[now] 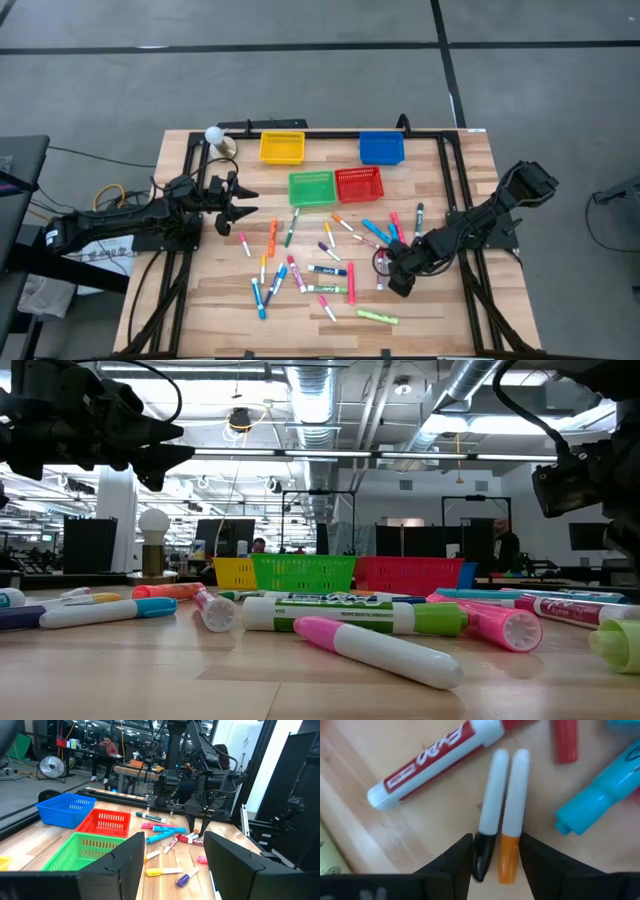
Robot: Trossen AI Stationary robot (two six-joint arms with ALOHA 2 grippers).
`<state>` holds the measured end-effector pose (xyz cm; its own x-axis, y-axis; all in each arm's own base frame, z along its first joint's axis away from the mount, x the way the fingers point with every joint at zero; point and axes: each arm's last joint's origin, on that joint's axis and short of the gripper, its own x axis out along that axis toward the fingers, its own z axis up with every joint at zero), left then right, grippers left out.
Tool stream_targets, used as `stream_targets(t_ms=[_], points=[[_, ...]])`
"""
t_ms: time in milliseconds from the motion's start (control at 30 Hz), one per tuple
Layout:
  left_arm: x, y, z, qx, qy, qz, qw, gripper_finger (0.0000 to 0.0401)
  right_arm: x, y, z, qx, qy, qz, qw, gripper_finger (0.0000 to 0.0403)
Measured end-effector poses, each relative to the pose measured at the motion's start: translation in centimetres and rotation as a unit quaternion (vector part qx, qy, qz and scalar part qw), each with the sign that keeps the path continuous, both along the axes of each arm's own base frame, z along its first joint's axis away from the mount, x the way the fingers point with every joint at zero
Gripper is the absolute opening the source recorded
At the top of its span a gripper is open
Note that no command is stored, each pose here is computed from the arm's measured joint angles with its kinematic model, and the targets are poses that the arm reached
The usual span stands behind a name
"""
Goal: Pick & Place Markers
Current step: Put the right small orange highlighter pen into the blue bin
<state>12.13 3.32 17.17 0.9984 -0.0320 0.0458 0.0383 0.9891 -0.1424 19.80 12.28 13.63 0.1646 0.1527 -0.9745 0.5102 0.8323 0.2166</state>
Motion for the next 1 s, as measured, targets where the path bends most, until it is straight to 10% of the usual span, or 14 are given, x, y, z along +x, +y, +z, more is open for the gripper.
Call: stream_targets(t_ms=[1000], points=[[0.00, 0.00, 0.00, 0.000, 0.000, 0.000, 1.000, 0.0204, 0.51, 0.20, 0.80, -0.001, -0.006, -0.023, 1.000, 0.0150]])
